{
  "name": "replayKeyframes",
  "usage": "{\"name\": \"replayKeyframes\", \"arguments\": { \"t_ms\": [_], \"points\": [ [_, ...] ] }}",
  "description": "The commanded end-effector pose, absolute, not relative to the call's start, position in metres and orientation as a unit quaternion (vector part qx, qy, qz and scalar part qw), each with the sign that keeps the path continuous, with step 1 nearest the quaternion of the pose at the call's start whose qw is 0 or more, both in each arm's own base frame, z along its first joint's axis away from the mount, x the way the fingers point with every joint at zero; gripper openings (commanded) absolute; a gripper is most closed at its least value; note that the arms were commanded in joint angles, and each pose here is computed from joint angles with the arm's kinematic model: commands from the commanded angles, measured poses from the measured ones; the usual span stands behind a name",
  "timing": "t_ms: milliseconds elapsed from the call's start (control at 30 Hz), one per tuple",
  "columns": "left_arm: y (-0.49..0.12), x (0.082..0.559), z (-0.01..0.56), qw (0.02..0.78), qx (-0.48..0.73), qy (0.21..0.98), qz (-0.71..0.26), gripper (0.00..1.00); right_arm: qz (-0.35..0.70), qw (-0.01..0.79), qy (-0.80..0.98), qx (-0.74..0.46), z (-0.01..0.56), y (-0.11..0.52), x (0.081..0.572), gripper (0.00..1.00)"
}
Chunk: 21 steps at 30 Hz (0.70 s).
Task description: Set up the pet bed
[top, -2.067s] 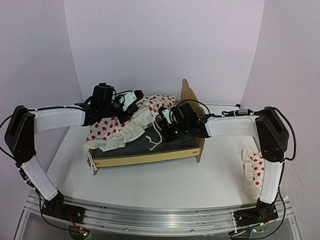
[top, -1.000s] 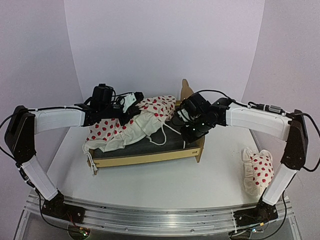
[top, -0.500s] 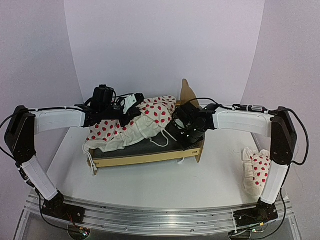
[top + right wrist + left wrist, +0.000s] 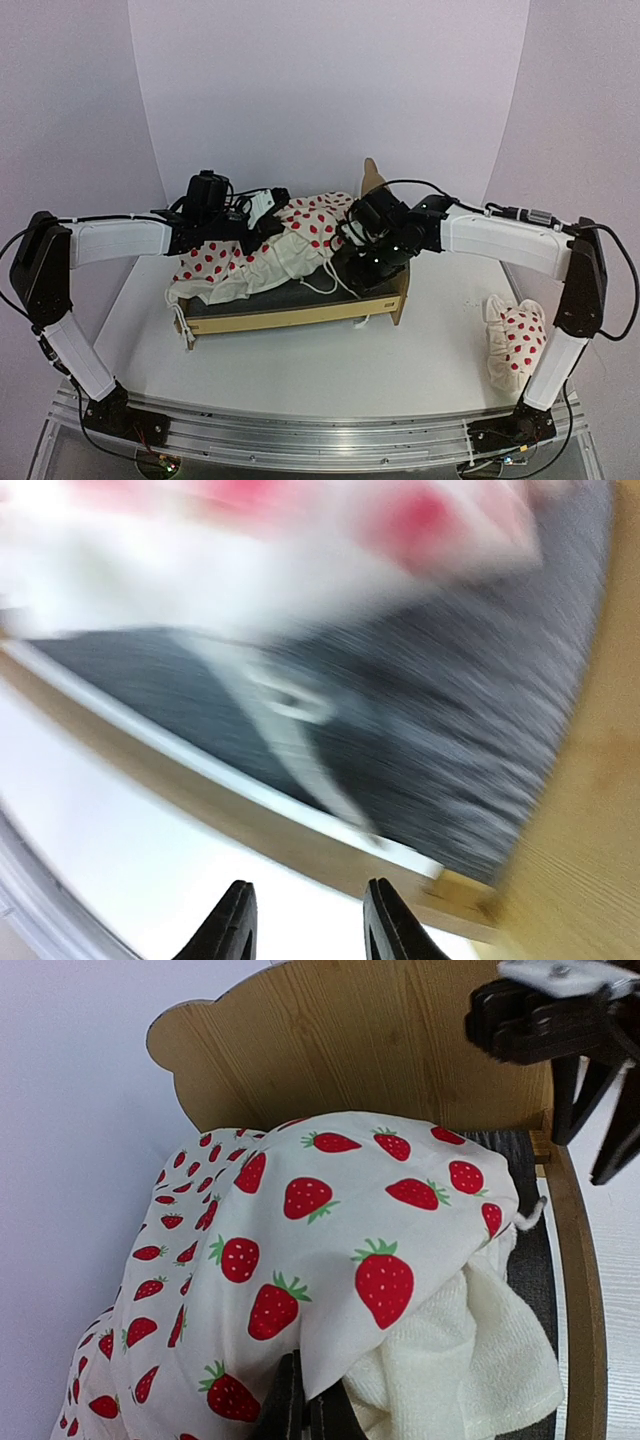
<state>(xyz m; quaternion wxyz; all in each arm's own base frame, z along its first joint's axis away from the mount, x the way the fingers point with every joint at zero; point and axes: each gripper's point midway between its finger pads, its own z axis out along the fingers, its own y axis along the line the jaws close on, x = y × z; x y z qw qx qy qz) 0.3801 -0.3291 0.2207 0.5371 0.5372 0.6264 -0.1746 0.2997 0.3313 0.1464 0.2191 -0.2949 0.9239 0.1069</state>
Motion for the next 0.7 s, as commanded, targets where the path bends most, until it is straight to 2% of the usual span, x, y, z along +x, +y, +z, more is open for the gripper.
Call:
{"name": "replayKeyframes", "arguments": {
  "t_ms": [0,133,333,667],
  "points": [
    [-0.334,0.395,0.236,0.567,0.517,0.620,-0.166,0.00,0.234,0.274,0.858,-0.366,0.187,0.398,0.277,0.36],
    [-0.332,0.414,0.232,0.574,0.498,0.635,-0.138,0.00,0.274,0.289,0.834,-0.383,0.179,0.432,0.284,0.35],
    [-0.333,0.417,0.231,0.574,0.499,0.635,-0.135,0.00,0.212,0.303,0.839,-0.400,0.144,0.445,0.316,0.28],
    [-0.333,0.417,0.229,0.574,0.500,0.635,-0.132,0.00,0.121,0.329,0.842,-0.409,0.112,0.444,0.353,0.31]
  ]
}}
